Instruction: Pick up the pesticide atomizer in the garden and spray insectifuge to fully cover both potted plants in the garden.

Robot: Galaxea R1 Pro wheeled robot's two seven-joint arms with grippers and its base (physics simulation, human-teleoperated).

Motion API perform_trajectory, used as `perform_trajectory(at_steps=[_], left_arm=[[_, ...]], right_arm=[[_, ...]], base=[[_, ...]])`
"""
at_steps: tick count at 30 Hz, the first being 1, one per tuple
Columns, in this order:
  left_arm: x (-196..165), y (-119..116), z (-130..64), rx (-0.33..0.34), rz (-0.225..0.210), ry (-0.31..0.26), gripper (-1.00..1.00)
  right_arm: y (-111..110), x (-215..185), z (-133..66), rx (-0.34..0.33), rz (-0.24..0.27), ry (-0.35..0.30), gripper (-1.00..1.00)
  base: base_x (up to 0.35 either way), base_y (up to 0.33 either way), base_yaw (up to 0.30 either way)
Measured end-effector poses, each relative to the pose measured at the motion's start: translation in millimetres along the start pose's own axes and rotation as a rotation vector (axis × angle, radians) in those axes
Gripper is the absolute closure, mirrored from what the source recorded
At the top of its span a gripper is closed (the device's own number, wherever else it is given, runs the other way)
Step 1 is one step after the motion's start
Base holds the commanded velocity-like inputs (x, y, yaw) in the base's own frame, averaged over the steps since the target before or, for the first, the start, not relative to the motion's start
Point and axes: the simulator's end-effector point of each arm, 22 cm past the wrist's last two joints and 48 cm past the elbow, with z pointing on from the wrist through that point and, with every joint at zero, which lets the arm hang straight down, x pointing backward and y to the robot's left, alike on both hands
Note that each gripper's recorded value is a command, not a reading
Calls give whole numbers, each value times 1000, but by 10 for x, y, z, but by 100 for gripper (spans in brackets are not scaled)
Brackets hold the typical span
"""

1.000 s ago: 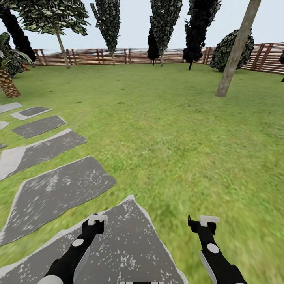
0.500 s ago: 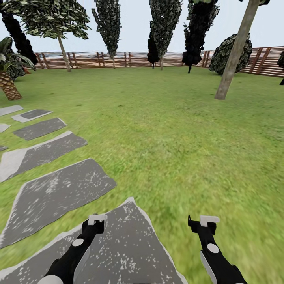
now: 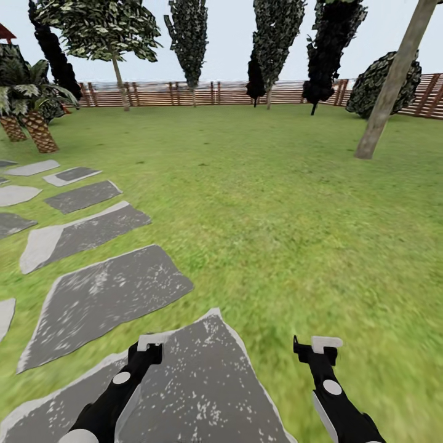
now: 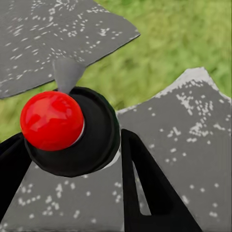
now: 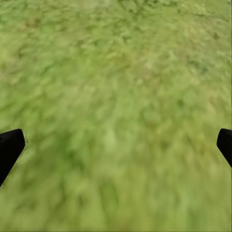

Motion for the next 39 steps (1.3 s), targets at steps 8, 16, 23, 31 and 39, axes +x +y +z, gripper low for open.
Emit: perform_trajectory(at_steps=[8, 16, 23, 31, 39], left_arm=[[-13, 3, -5, -1, 0, -2, 100], [-35, 15, -12, -3, 0, -6, 100], [-57, 17, -18, -3, 0, -10, 100], [-82, 12, -25, -2, 0, -15, 100], [-108, 13, -33, -2, 1, -19, 100]], right_arm=[[-2, -18, -3, 0, 1, -3, -100], [-4, -43, -7, 0, 2, -7, -100], [-6, -68, -11, 1, 3, -12, -100], [-9, -96, -15, 1, 4, -17, -100], [-12, -122, -20, 1, 5, -21, -100]], base=[[0, 0, 277], [0, 0, 276], [0, 0, 276], [0, 0, 276], [60, 14, 276]])
